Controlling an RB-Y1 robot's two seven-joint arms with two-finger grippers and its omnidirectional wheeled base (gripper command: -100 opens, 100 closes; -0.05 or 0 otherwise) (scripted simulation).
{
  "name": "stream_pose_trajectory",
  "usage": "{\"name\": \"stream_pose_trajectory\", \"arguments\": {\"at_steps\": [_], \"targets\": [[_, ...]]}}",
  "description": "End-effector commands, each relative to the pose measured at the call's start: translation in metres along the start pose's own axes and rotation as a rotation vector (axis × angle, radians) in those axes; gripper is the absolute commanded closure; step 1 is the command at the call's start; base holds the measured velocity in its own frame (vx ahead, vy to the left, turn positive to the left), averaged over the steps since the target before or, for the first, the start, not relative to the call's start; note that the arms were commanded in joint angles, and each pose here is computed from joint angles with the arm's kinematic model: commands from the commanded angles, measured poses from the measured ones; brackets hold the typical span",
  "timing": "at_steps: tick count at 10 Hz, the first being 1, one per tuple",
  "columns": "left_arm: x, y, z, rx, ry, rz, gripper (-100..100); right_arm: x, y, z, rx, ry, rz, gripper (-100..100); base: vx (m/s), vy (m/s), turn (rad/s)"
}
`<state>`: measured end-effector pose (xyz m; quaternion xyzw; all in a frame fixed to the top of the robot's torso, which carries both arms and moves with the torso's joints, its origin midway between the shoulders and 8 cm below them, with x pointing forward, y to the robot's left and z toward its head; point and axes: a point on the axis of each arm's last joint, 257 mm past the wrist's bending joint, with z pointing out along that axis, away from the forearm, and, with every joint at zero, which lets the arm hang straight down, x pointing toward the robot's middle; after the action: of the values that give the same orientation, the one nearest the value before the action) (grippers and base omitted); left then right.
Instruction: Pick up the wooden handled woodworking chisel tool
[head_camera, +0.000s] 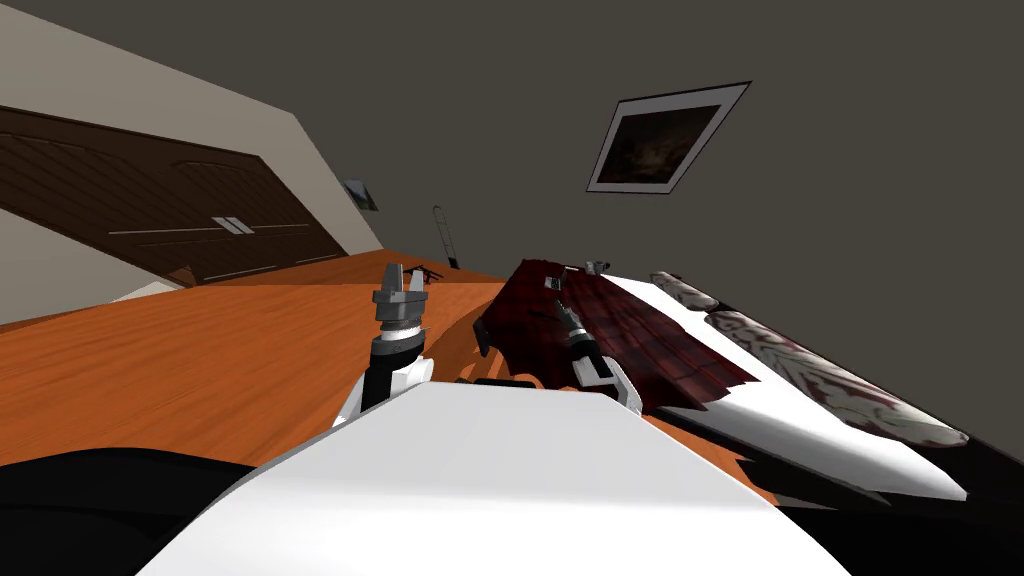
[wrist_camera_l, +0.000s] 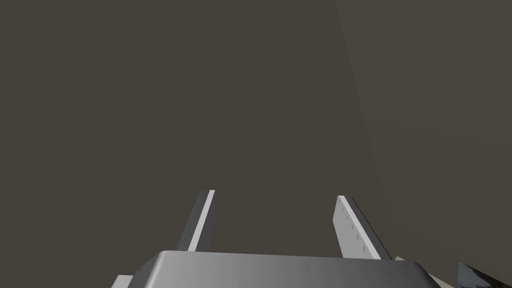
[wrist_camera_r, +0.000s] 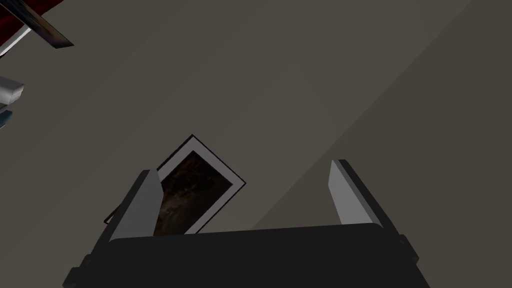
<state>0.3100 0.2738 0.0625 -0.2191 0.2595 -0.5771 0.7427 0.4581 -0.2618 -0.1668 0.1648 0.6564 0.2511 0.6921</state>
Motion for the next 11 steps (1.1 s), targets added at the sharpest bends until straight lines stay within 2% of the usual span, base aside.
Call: {"name": "stream_pose_trajectory", "arguments": {"at_steps": [1,2,5,6,7,8,9,10,11], "targets": [[0.000,0.000,0.000,0.000,0.000,0.000,0,0.011,-0.009,0.002,0.025,0.040,-0.067,-100,0.011,0.018,0.155],[0.000,0.000,0.000,0.000,0.000,0.000,0,0.011,-0.009,0.002,0.024,0.041,-0.083,-100,0.013,0.016,0.077],[0.000,0.000,0.000,0.000,0.000,0.000,0,0.033,-0.028,0.004,0.065,0.118,-0.194,-100,0.026,0.003,0.098],[0.000,0.000,0.000,0.000,0.000,0.000,0,0.033,-0.028,0.004,0.063,0.118,-0.214,-100,0.029,0.012,0.107],[0.000,0.000,0.000,0.000,0.000,0.000,0,0.044,-0.038,0.004,0.083,0.160,-0.261,-100,0.038,0.009,0.120],[0.000,0.000,0.000,0.000,0.000,0.000,0,0.044,-0.038,0.004,0.082,0.161,-0.280,-100,0.033,0.002,0.073],[0.000,0.000,0.000,0.000,0.000,0.000,0,0.055,-0.049,0.004,0.100,0.205,-0.327,-100,0.047,-0.010,0.114],[0.000,0.000,0.000,0.000,0.000,0.000,0,0.055,-0.049,0.004,0.098,0.206,-0.345,-100,0.040,-0.011,0.070],[0.000,0.000,0.000,0.000,0.000,0.000,0,0.066,-0.060,0.002,0.117,0.252,-0.389,-100,0.049,-0.014,0.099]]}}
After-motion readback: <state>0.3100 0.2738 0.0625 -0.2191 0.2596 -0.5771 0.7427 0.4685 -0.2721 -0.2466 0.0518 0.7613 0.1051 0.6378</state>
